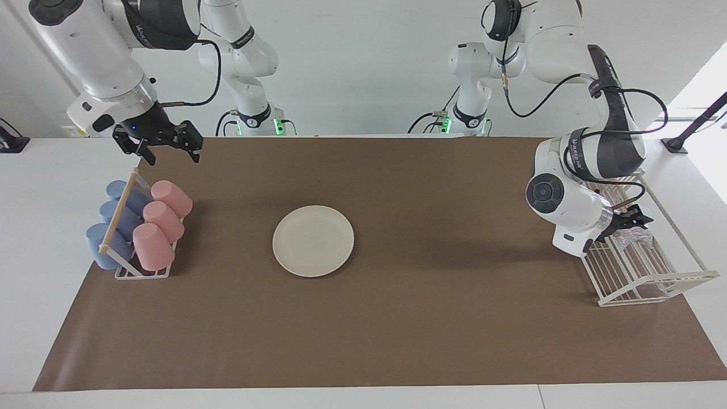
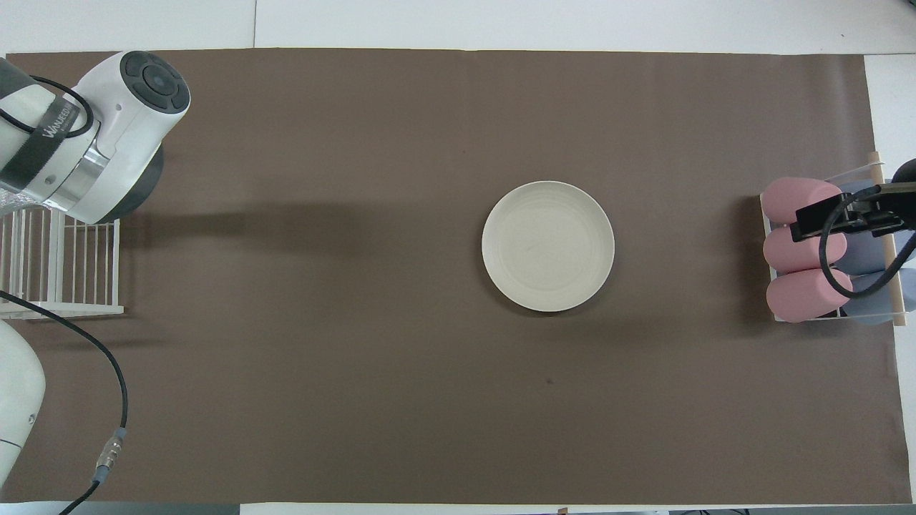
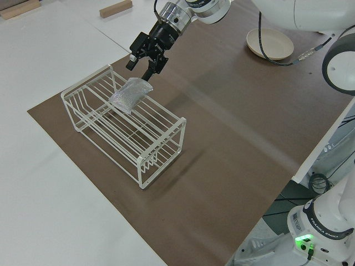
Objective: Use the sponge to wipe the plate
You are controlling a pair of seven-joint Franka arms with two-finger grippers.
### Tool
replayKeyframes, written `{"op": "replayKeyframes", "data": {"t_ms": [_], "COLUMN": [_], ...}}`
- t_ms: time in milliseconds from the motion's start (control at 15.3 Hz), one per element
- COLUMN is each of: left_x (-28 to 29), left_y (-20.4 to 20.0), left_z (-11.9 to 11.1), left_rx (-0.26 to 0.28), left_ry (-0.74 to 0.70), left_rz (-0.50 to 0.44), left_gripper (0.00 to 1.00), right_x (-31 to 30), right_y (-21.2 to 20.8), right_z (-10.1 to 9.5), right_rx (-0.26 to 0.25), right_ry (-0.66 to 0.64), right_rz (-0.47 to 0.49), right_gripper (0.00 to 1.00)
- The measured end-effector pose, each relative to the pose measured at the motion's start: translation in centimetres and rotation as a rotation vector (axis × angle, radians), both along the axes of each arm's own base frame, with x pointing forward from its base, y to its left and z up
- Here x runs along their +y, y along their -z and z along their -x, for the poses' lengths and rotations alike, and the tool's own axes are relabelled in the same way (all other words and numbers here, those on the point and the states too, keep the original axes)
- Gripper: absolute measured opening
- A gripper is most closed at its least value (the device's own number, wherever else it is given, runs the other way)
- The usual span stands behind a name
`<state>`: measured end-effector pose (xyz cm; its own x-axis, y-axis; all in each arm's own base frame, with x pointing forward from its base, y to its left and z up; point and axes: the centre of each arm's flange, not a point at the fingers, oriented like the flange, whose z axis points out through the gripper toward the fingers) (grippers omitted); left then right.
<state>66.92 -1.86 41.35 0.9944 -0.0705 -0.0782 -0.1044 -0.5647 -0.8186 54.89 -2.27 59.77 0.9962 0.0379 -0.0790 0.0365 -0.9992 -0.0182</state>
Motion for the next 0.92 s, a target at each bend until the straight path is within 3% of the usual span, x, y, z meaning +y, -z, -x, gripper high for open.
{"op": "replayKeyframes", "data": {"t_ms": [262,392,785,916], "left_x": [0.1,0.3,0.5,0.4], "left_y": [0.5,0.7,1.4,1.4], "left_z": [-0.2,-0.2,0.0,0.1], "left_rx": [-0.017,-0.024,-0.095,-0.106], "left_ry": [-0.010,-0.019,-0.080,-0.087], "left_rz": [0.003,0.003,0.001,0.001], "left_gripper": [0.96,0.90,0.22,0.05], "right_x": [0.0,0.0,0.0,0.0], "right_y": [0.0,0.0,0.0,0.0], "right_z": [0.0,0.0,0.0,0.0], "right_rx": [0.000,0.000,0.000,0.000], "right_ry": [0.007,0.016,0.018,0.018], "right_rz": [0.001,0.001,0.001,0.001], "right_gripper": [1.00,1.00,1.00,1.00]}}
